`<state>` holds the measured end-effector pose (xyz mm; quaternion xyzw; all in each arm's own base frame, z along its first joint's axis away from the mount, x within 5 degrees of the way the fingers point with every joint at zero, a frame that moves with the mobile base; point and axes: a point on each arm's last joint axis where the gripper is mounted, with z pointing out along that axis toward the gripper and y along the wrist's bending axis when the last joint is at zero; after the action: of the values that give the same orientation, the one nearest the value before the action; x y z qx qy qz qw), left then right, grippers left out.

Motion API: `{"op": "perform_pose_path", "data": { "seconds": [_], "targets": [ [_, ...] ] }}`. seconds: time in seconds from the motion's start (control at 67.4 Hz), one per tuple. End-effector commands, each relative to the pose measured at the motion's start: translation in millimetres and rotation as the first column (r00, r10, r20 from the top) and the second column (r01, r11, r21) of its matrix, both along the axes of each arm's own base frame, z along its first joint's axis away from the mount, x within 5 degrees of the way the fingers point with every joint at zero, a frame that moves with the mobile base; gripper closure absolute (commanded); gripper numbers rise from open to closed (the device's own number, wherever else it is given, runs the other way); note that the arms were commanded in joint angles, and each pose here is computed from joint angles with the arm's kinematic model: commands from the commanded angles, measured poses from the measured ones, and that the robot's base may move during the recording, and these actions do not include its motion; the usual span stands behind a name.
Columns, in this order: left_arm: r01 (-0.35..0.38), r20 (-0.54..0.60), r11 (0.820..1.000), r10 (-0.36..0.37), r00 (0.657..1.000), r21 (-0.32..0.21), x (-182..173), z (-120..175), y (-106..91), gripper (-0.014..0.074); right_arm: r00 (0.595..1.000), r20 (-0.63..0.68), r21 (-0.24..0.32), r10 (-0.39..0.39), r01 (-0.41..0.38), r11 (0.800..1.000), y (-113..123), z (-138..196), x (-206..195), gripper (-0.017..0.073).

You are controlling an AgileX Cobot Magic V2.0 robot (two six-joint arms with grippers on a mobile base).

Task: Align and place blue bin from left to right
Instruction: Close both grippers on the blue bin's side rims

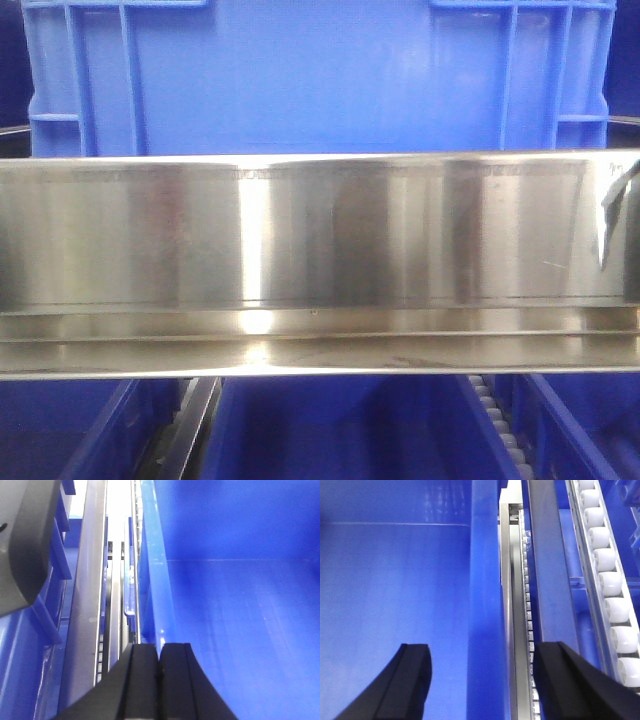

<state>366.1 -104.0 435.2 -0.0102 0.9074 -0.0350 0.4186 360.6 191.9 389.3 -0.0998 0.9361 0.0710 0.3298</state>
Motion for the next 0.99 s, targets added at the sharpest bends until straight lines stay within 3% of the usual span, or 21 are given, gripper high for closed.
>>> {"op": "perform_pose_path", "data": {
  "seconds": [0.0, 0.505, 0.594, 0.683, 0.742, 0.817, 0.891, 0.98],
  "targets": [
    [0.0, 0.017, 1.0, 0.0, 1.0, -0.012, -2.7, 5.4, -0.8, 0.0704, 1.0, 0.03, 0.002, 0.001, -0.001, 1.0, 0.0, 4.0, 0.8, 0.023],
    [-0.005, -0.007, 1.0, 0.005, 1.0, -0.006, -4.1, 3.7, -0.1, 0.0704, 1.0, 0.019, -0.004, 0.001, -0.001, 1.0, 1.4, -0.6, 3.2, 0.0235],
    [-0.005, -0.007, 1.0, 0.005, 1.0, -0.006, -4.1, 3.7, -0.1, 0.0704, 1.0, 0.017, -0.005, 0.001, -0.001, 1.0, 1.4, -0.7, 3.1, 0.0291],
    [0.009, -0.006, 1.0, -0.009, 1.0, 0.006, -4.6, 3.7, -1.8, 0.0699, 1.0, 0.012, -0.008, 0.0, 0.0, 1.0, 1.1, -1.1, 2.8, 0.0407],
    [0.016, -0.002, 1.0, -0.016, 1.0, 0.018, -5.6, 3.9, -5.0, 0.0657, 1.0, 0.007, -0.012, -0.001, 0.002, 1.0, 0.7, -1.4, 2.5, 0.0513],
    [0.031, 0.012, 0.999, -0.031, 0.999, 0.042, -7.2, 4.8, -11.3, 0.054, 1.0, 0.005, -0.018, -0.003, 0.003, 1.0, 0.2, -1.6, 2.3, 0.0642],
    [0.038, 0.034, 0.997, -0.04, 0.999, 0.062, -7.8, 5.8, -17.0, 0.0403, 1.0, 0.006, -0.017, -0.003, 0.003, 1.0, 0.3, -1.6, 2.4, 0.0636],
    [0.042, 0.047, 0.998, -0.044, 0.998, 0.047, -4.9, 3.8, -22.6, 0.0271, 1.0, 0.006, -0.017, -0.003, 0.003, 1.0, 0.3, -1.6, 2.4, 0.0634]
  ]
}}
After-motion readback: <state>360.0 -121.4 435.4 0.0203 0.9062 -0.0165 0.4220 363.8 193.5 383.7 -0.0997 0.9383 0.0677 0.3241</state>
